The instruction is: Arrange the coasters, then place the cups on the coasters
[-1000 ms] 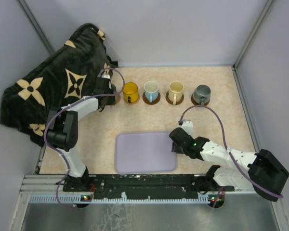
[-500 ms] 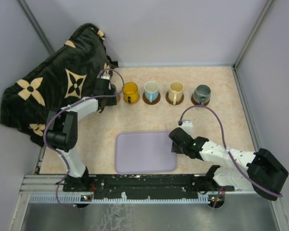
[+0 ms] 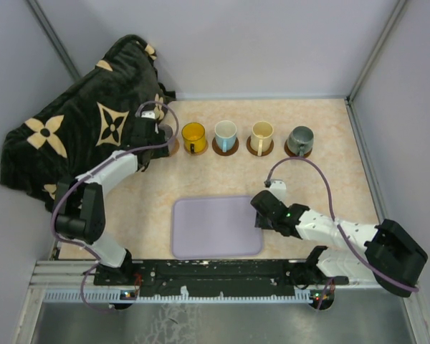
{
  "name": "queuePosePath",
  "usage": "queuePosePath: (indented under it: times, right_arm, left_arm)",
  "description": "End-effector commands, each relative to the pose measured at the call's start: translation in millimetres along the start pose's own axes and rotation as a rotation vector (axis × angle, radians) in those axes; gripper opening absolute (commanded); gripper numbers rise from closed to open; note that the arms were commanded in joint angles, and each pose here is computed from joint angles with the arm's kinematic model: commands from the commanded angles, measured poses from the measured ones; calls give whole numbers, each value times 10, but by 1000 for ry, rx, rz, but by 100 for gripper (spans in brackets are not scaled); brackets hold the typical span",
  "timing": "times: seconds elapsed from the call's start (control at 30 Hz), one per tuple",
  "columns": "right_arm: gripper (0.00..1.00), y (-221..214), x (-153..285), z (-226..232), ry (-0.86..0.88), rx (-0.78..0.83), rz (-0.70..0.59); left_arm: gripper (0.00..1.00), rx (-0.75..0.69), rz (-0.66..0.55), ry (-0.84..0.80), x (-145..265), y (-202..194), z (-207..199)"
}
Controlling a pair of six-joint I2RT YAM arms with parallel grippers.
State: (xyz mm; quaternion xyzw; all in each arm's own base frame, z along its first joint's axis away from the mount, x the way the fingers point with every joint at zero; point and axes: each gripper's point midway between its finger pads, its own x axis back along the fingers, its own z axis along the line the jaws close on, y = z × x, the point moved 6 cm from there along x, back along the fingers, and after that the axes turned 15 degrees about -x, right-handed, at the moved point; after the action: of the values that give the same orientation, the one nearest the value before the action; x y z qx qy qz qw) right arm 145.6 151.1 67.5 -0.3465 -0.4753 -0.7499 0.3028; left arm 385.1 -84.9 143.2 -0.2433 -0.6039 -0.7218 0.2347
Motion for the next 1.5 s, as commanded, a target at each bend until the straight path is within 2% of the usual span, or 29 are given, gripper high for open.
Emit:
queuePosePath:
  times: [0.0, 0.1, 0.23, 0.57, 0.9, 1.2, 1.4, 1.47]
  right_arm:
    - [35, -56, -15, -68, -15, -26, 20]
    - [20, -101, 4, -121, -32, -23, 43]
    - [18, -149, 47, -166, -31, -13, 57]
    - [30, -181, 147, -176, -9, -4, 56]
    - [34, 52, 417, 23, 47, -6, -30]
    - [41, 566, 800, 271, 91, -34, -226]
    - [50, 909, 1042, 187, 48, -109, -421]
    - [57, 1018, 1104, 106, 24, -142, -472]
  left_arm:
    - [70, 25, 7, 20, 145, -47, 75]
    - [70, 42, -9, 15, 261, -56, 92]
    - [70, 55, -41, 22, 426, -46, 140]
    - [70, 80, -129, 83, 796, 121, 304]
    - [72, 97, -134, 60, 998, 122, 322]
    - [73, 73, -161, 22, 1310, 105, 362]
    - [73, 60, -197, -48, 1583, 17, 352]
    - [73, 66, -211, -70, 1673, -16, 345]
